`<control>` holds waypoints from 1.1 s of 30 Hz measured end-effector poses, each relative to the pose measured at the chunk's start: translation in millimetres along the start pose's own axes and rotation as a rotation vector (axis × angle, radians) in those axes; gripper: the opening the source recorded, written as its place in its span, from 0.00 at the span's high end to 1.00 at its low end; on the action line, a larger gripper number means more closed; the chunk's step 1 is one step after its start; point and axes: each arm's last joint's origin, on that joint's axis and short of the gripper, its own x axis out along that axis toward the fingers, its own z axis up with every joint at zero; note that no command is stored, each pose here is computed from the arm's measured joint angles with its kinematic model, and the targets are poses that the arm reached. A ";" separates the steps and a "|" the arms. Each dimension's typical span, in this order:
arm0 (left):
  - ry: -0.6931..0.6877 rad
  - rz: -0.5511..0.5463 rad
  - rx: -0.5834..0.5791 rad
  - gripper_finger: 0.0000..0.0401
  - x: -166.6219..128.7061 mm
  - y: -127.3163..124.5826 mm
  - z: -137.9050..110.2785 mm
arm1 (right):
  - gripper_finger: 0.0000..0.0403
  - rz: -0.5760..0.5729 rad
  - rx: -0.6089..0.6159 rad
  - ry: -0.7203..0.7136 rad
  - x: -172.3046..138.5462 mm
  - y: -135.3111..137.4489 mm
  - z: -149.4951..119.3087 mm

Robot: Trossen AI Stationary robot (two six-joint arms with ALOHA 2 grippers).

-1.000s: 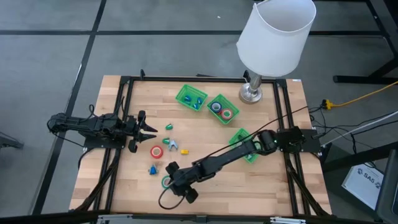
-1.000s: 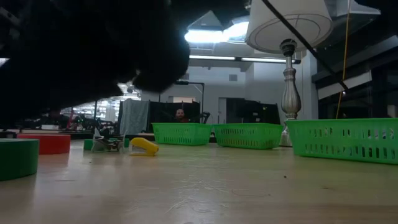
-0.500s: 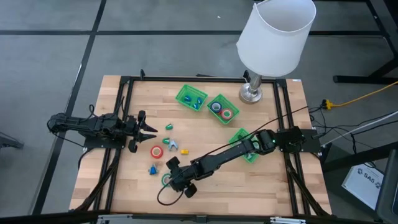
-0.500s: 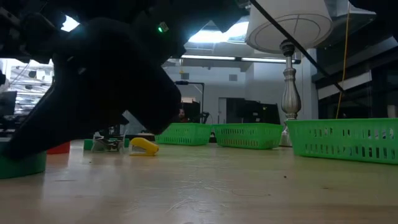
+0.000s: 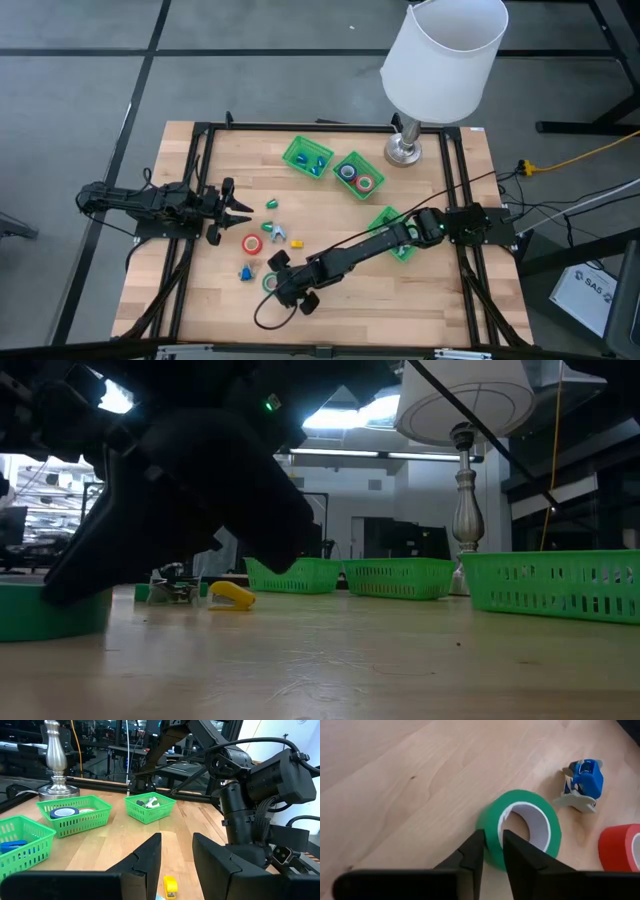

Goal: Pick and place Stapler, Stapler remover, tape
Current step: Put the green tape into the middle basket

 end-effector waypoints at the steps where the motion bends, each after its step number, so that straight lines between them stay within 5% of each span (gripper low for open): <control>1: 0.000 0.000 0.000 0.73 0.0 0.0 0.1 | 0.83 0.001 -0.007 0.001 -0.1 0.3 0.1; 9: 0.000 0.000 0.000 0.73 0.0 0.0 -0.1 | 0.83 0.017 0.006 0.015 -9.4 -12.6 9.8; 22: 0.000 0.000 0.000 0.73 0.0 0.0 0.0 | 0.54 0.116 0.153 -0.016 -10.3 -20.9 9.0; 33: 0.000 0.000 0.000 0.73 0.0 0.0 0.0 | 0.58 0.093 0.152 0.002 0.5 -19.8 3.4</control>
